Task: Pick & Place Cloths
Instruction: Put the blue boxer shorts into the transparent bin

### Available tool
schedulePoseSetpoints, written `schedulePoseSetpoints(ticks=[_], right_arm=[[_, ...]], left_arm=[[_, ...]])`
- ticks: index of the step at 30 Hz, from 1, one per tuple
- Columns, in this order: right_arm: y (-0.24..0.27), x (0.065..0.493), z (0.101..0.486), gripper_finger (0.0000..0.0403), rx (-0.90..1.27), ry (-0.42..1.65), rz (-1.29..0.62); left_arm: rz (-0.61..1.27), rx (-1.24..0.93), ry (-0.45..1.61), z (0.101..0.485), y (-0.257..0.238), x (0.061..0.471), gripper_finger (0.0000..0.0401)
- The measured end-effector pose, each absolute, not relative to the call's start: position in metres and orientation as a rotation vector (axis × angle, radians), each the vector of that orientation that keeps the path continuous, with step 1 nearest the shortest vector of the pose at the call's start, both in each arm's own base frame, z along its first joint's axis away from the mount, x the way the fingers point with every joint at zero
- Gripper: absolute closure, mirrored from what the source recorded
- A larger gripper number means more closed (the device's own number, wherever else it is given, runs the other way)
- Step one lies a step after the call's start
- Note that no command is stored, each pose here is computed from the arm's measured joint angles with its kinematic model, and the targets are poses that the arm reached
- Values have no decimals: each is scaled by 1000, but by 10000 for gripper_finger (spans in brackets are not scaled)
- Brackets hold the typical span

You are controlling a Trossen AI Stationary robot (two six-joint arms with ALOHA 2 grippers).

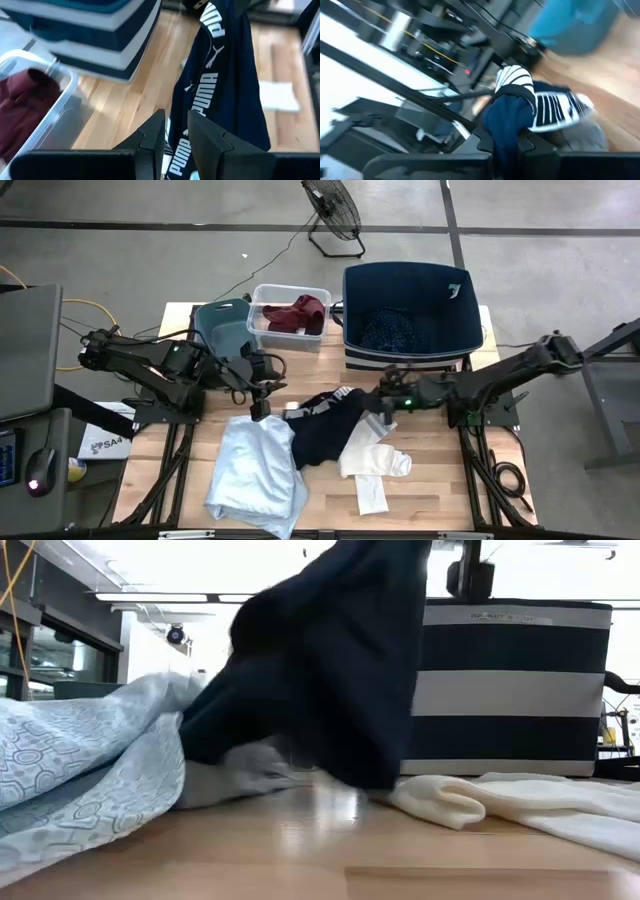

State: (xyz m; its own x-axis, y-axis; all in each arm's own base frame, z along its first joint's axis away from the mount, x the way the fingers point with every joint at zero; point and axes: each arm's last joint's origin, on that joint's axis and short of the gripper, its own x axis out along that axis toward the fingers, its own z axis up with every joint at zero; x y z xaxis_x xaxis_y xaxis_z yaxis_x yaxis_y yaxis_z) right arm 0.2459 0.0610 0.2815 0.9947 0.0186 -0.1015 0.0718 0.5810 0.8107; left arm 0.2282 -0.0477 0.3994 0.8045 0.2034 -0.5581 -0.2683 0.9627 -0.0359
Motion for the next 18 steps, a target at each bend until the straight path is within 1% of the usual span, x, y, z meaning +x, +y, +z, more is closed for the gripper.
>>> schedulePoseSetpoints(ticks=[5, 8, 10, 14, 18], right_arm=[[59, 223, 308, 398, 899, 2, 41], [56, 210, 321, 398, 872, -52, 73], [54, 202, 328, 398, 855, -89, 89], [51, 188, 341, 398, 835, -154, 143], [50, 175, 357, 398, 789, -251, 281]], left_arm=[[237, -98, 463, 409, -49, 236, 318], [226, -107, 401, 413, -52, 245, 302], [222, -119, 360, 414, -54, 253, 283], [246, -130, 302, 411, -57, 271, 227], [247, -143, 263, 405, -62, 290, 173]])
